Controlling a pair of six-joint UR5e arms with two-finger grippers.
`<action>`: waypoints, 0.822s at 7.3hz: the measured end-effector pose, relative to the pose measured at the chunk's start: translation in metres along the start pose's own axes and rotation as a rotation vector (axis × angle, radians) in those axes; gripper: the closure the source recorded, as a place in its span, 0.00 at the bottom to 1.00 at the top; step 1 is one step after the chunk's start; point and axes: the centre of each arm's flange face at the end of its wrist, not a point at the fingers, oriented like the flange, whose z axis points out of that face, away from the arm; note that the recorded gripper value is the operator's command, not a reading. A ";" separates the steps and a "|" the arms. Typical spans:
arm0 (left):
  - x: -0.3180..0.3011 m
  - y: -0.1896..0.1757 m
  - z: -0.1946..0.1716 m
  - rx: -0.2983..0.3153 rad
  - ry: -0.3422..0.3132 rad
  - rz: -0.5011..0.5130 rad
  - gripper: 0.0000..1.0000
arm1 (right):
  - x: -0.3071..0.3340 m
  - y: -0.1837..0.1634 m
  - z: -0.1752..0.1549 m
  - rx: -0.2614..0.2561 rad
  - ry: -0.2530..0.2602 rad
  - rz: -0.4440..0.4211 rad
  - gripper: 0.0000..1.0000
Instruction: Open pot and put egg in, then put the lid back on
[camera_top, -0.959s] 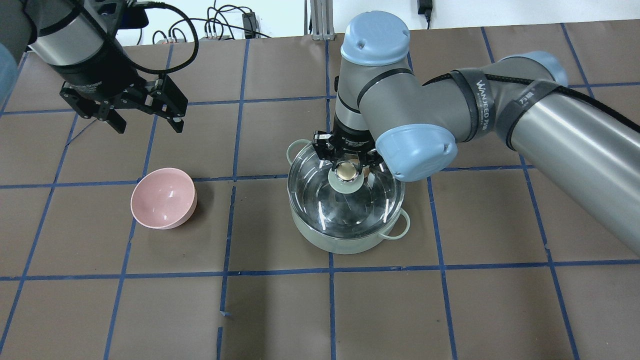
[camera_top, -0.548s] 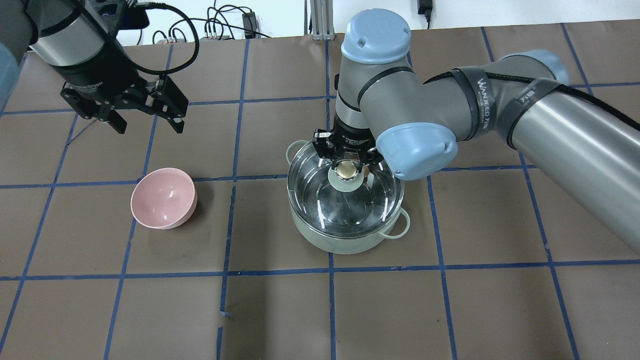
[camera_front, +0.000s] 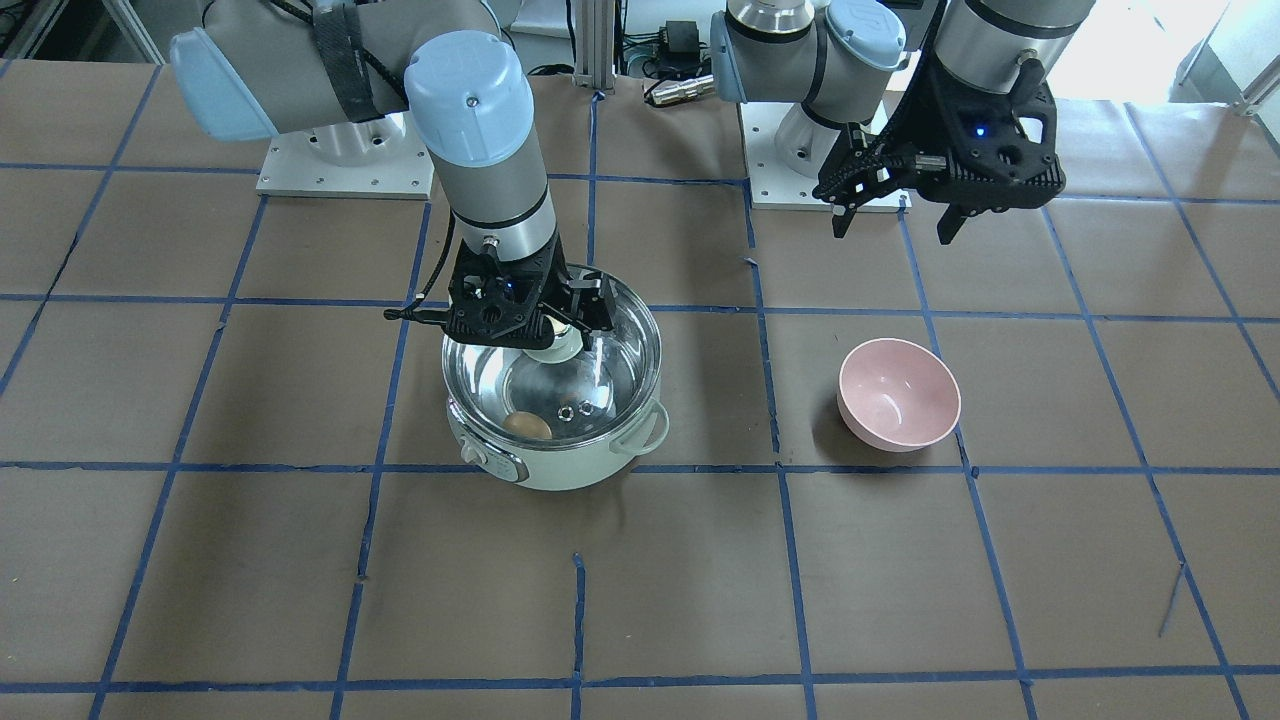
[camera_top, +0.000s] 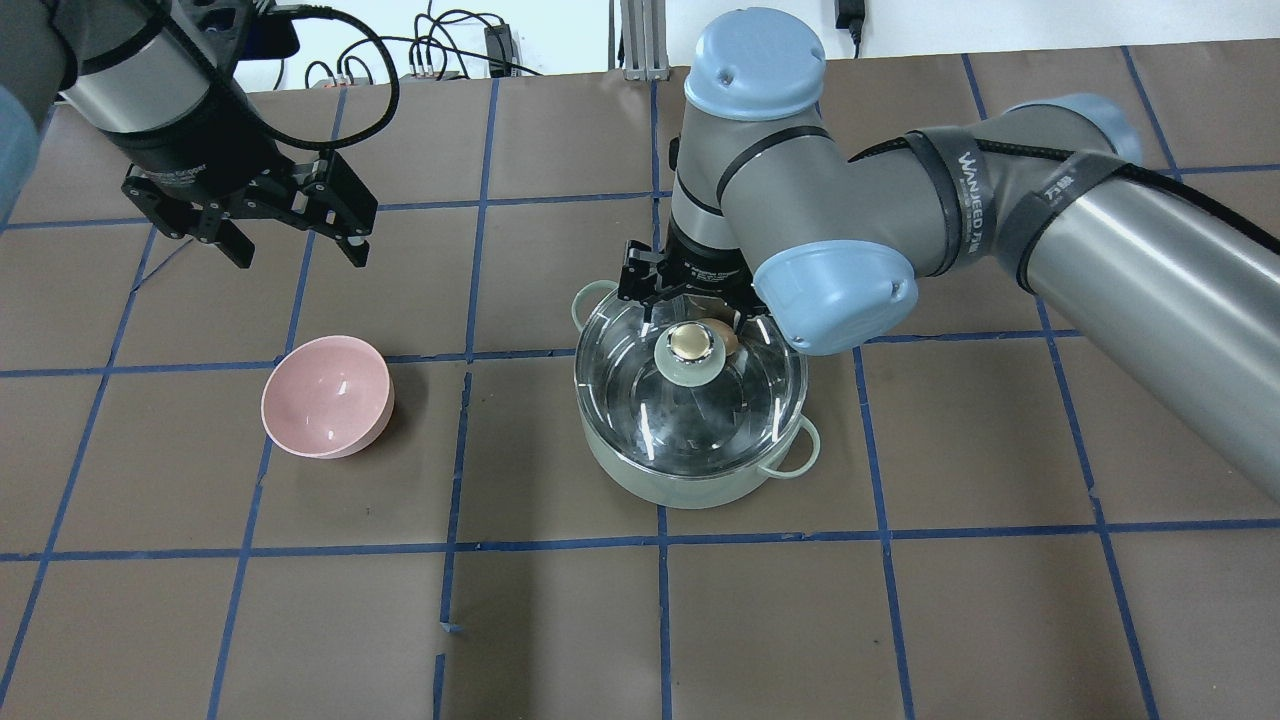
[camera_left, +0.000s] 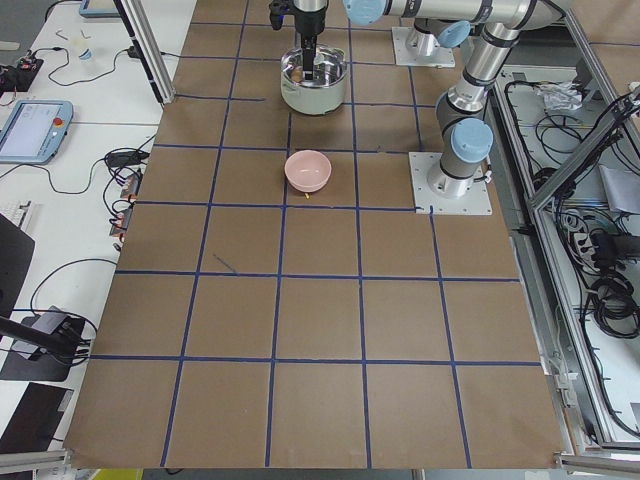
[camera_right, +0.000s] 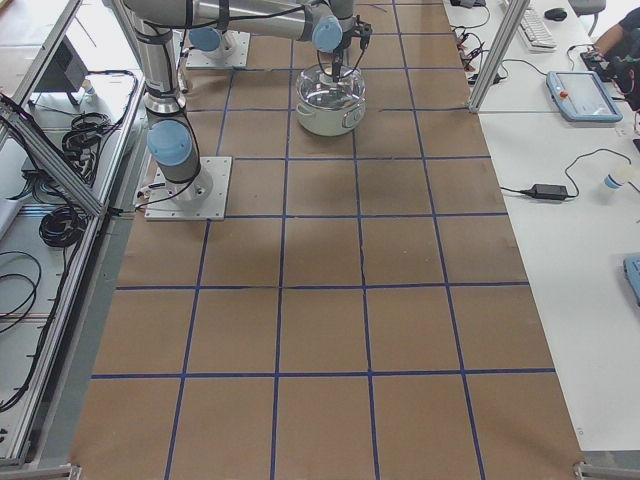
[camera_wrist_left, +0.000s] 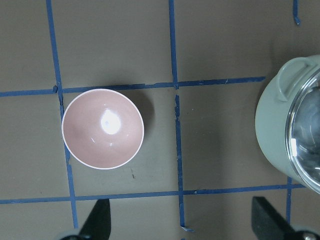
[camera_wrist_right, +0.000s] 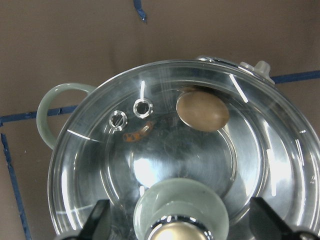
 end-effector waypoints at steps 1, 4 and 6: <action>0.000 0.000 0.000 0.000 0.000 -0.001 0.00 | 0.009 -0.014 -0.017 0.029 -0.010 0.021 0.00; 0.000 0.000 0.000 0.000 0.001 -0.001 0.00 | 0.088 -0.049 -0.126 0.133 -0.022 0.079 0.00; 0.000 0.000 0.000 -0.001 0.001 -0.001 0.00 | 0.151 -0.044 -0.183 0.185 -0.003 0.077 0.00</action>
